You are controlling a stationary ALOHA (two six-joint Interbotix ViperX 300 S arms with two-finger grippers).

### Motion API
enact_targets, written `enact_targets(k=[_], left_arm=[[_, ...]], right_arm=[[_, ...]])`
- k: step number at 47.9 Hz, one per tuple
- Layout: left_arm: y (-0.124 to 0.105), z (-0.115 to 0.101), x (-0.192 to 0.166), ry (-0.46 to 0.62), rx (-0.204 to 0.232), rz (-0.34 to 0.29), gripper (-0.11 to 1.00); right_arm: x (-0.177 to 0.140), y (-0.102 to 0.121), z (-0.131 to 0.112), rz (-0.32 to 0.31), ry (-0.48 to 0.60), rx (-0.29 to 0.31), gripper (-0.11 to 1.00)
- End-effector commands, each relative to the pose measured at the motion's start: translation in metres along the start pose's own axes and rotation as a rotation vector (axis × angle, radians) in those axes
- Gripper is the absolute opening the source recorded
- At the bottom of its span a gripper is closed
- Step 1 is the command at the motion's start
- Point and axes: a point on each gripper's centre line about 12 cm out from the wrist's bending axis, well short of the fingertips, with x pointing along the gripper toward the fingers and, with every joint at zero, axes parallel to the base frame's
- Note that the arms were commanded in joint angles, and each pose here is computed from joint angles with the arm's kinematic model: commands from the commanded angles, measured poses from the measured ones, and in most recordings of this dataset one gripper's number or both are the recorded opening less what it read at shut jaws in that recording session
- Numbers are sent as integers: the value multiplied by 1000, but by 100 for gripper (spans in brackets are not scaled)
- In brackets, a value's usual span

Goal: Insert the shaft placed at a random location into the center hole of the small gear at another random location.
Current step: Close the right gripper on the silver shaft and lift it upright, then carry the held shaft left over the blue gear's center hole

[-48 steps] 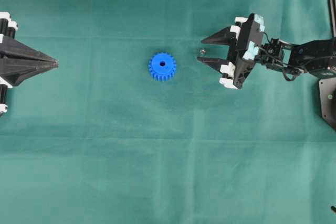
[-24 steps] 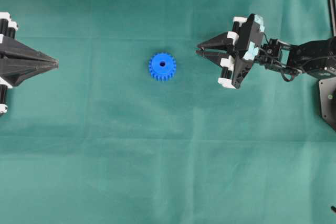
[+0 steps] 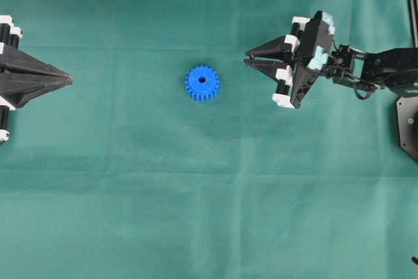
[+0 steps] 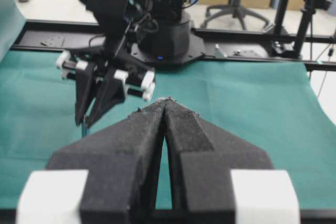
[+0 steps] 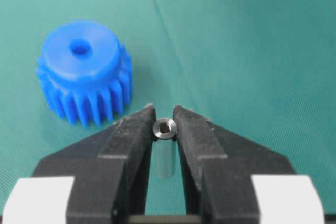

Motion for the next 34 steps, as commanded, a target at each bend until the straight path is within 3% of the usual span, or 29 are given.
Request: enact_targets(k=[1,9,25,34], left_arm=[[0,4,1,-12,-2,1,-1],[0,4,1,-11,-2,0,-1],[0,4,1,-11,-2,0,-1],[0,3,1,-9,-3,0,-1]], right_arm=[[-5,5,26,17,-52,-7,16],[-13,9,47,23,-53,-18,16],[-13,12,49,31,-44,-20,16],[2,25,57,65,-53,-29,16]])
